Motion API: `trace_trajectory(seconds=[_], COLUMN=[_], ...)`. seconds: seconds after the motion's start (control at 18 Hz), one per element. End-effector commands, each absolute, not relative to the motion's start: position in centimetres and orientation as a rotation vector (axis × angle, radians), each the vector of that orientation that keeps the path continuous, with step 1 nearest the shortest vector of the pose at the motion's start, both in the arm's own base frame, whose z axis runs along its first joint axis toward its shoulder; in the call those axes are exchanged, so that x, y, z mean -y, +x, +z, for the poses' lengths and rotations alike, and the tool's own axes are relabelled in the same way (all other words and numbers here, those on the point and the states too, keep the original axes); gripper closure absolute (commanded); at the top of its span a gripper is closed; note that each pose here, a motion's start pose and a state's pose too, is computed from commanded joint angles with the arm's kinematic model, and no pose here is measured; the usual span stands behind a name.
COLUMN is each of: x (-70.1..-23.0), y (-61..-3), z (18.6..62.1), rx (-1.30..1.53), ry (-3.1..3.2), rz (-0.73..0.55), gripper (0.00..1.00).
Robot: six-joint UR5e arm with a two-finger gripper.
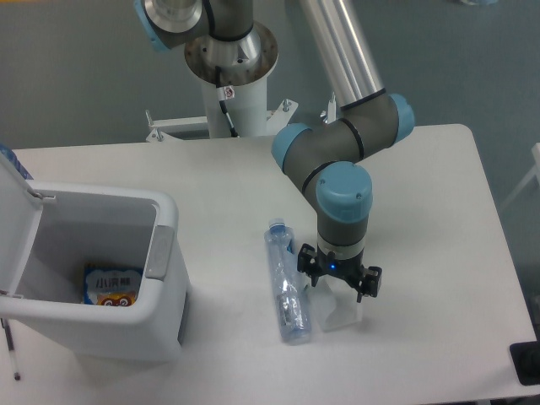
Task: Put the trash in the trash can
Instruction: 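Lower the gripper onto the clear plastic wrapper beside the bottle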
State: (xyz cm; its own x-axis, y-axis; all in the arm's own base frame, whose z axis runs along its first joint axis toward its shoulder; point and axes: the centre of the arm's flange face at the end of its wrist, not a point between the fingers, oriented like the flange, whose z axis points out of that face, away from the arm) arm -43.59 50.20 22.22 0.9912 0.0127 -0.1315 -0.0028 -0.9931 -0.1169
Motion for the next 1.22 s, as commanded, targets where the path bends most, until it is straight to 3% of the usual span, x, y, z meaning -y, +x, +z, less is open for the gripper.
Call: trace_trajectory(seconds=[0.11,0.44,0.78,1.22], x=[-50.3,-50.5,-51.2,-51.4], y=[-43.6,-43.8,-44.1,-44.6], z=[22.2,22.2,22.5,23.2], rx=[0.014,0.086,0.145,0.148], ry=[-3.016,-3.009,-2.994,-2.98], rz=[0.198,0.199,0.206,0.223], gripper=[0.24,0.65,0.88,0.92])
